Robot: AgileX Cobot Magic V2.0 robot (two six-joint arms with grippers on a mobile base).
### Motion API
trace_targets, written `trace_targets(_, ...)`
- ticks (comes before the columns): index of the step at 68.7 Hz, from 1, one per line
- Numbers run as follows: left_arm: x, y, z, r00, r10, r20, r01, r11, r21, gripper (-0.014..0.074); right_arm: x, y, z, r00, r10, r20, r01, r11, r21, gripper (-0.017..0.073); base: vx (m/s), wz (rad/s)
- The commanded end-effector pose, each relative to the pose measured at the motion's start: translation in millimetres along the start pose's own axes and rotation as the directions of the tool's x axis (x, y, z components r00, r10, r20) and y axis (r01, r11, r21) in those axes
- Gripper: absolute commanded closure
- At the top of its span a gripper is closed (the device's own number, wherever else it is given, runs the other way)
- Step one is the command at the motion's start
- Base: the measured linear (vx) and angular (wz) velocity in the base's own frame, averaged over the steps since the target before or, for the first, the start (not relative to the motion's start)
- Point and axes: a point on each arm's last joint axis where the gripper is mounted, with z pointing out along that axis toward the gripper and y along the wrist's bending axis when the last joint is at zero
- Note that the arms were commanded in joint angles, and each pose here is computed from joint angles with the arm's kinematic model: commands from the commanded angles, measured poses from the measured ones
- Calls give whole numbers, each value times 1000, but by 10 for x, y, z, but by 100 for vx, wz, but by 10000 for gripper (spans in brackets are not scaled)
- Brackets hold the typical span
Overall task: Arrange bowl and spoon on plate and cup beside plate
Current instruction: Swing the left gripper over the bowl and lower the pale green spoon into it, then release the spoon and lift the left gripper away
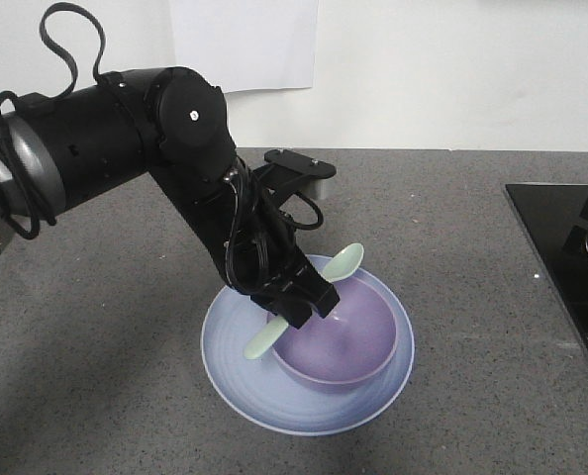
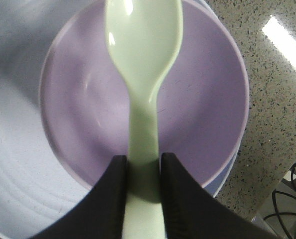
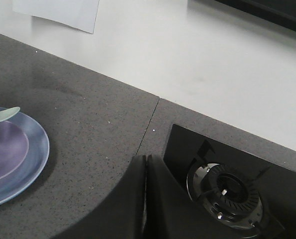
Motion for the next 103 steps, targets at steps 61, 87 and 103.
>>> trace_targets(61, 99, -199, -592, 988, 45, 149, -42, 999, -17, 210, -119, -36, -11, 996, 4, 85, -6, 1000, 26, 564, 0, 0)
trace_targets(87, 802, -131, -1985, 880, 97, 465, 173, 845, -505, 218, -119, -35, -11, 996, 4, 85, -6, 1000, 25, 564, 0, 0)
trace_targets(103, 1493, -86, -2864, 701, 179, 690, 483, 593, -644, 218, -119, -33, -11, 996, 6, 85, -8, 1000, 23, 564, 0, 0)
